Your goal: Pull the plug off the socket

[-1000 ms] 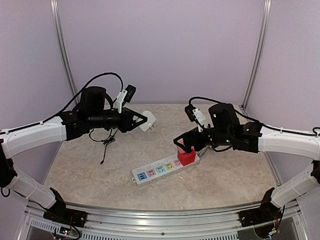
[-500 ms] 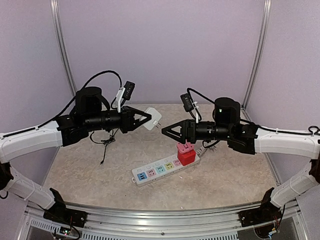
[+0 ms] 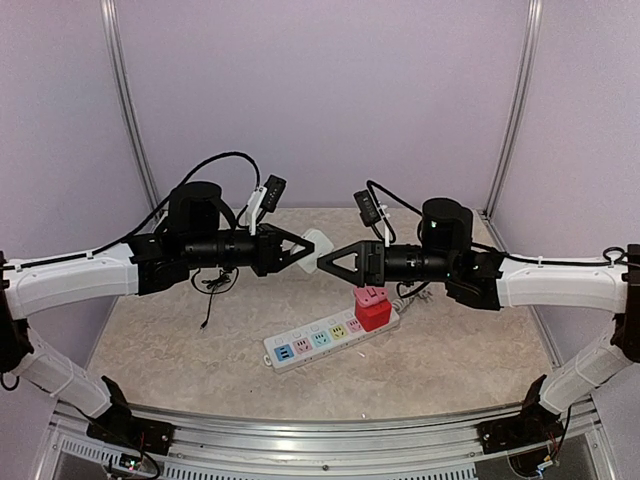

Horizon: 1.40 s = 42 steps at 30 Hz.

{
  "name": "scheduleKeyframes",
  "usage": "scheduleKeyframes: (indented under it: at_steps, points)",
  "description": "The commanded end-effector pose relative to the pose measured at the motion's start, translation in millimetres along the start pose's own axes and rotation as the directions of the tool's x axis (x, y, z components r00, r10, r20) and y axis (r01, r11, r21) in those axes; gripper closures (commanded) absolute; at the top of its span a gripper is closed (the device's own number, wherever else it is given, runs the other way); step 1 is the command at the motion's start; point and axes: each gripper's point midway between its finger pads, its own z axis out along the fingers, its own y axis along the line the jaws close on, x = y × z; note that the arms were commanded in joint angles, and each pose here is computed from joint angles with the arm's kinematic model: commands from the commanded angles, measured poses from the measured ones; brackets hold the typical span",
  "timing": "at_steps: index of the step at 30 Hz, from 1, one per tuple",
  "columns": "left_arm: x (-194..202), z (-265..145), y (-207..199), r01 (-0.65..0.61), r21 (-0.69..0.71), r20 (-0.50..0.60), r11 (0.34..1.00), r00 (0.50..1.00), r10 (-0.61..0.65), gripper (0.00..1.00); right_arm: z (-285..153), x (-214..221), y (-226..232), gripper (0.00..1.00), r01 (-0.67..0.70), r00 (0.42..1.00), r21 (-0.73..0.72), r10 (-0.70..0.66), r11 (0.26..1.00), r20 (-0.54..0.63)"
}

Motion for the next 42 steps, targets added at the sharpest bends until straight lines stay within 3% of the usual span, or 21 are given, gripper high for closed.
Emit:
scheduleKeyframes:
  at_steps: [1,18,32,42]
  points:
    - [-18,0,-10,-0.025,0.026,0.047,0.999,0.999,0.023,1.00,1,7,-10,0.52,-0.022,1.000,0.019,0.022,1.000,-0.008]
    - [-22,-6,-15,-0.040,0.026,0.060,0.999,0.997,0.039,1.00,0,11,-28,0.53,-0.042,0.999,0.105,0.043,0.994,-0.006]
    - [-15,3,-35,-0.057,0.118,0.021,0.991,0.998,0.055,1.00,2,10,-23,0.51,-0.022,1.000,0.072,0.022,0.997,0.001]
    - [-6,13,-42,-0.021,0.191,-0.035,0.981,0.999,0.028,1.00,-6,-2,0,0.55,0.048,0.998,-0.004,-0.048,0.999,0.035]
